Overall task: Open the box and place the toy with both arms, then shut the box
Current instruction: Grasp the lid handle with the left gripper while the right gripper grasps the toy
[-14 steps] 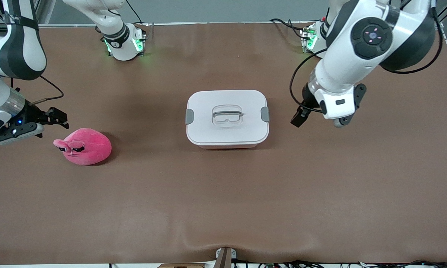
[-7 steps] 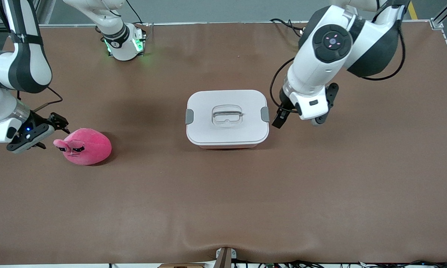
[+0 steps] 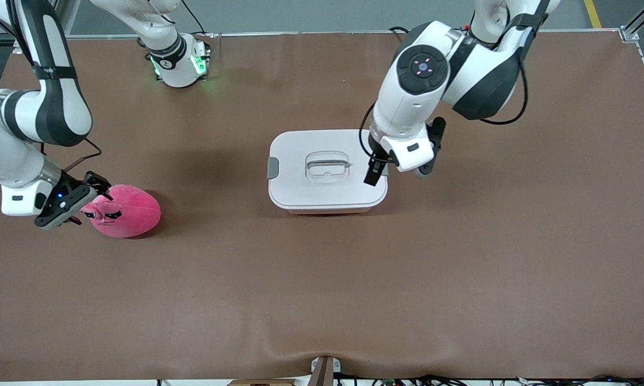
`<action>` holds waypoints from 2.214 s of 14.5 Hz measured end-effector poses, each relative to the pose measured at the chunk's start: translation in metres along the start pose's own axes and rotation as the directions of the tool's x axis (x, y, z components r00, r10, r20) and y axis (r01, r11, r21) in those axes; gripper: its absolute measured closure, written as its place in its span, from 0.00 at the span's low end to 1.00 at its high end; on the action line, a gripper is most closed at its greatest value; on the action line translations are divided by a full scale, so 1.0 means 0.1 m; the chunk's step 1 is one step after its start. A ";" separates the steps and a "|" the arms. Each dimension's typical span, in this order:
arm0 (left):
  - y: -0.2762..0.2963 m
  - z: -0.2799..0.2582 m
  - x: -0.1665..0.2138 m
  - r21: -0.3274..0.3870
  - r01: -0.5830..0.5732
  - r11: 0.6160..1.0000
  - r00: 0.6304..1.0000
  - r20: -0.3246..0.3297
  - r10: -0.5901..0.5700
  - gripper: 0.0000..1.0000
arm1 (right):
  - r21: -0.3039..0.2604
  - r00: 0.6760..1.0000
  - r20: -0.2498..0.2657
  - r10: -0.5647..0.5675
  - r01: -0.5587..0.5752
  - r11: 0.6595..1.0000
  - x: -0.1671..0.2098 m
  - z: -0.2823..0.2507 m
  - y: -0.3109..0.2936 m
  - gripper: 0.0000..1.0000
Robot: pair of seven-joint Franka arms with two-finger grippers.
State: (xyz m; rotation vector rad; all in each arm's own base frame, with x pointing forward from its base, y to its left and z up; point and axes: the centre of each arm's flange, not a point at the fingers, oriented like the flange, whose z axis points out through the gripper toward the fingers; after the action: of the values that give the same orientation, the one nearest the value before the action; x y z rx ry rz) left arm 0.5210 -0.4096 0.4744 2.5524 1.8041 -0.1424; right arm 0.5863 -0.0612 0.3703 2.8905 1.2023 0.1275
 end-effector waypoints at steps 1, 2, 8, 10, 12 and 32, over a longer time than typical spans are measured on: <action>0.00 0.06 -0.07 0.000 0.022 1.000 1.000 0.000 -0.022 0.00 | 0.007 1.000 0.005 -0.003 0.003 1.000 0.01 0.06 -0.01 0.00; 0.00 0.10 -0.13 0.001 0.042 0.999 0.999 0.000 -0.042 0.00 | 0.014 1.000 0.011 -0.003 0.003 1.000 0.01 0.11 -0.01 0.00; -0.05 0.36 -0.46 0.013 0.160 0.987 0.987 -0.007 -0.160 0.00 | 0.068 0.999 0.054 -0.004 0.000 0.998 -0.03 0.39 -0.04 0.00; -0.05 0.47 -0.57 0.015 0.207 0.978 0.978 -0.010 -0.207 0.00 | 0.095 0.997 0.074 -0.005 -0.003 0.996 -0.06 0.46 -0.07 0.00; -0.05 0.58 -0.68 0.012 0.243 0.970 0.970 -0.008 -0.243 0.00 | 0.105 0.997 0.082 -0.005 -0.004 0.994 -0.07 0.48 -0.07 0.07; -0.09 1.25 -1.14 -0.028 0.409 0.912 0.910 -0.057 -0.410 0.27 | 0.036 0.987 0.019 -0.162 0.161 0.986 0.19 -0.02 0.15 0.87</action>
State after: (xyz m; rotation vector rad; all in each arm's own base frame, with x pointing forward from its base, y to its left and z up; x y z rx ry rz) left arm 0.4663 -0.5220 0.3594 2.1502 2.3309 -0.0513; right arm 0.6102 -0.0581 0.3742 2.7993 1.4419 0.0735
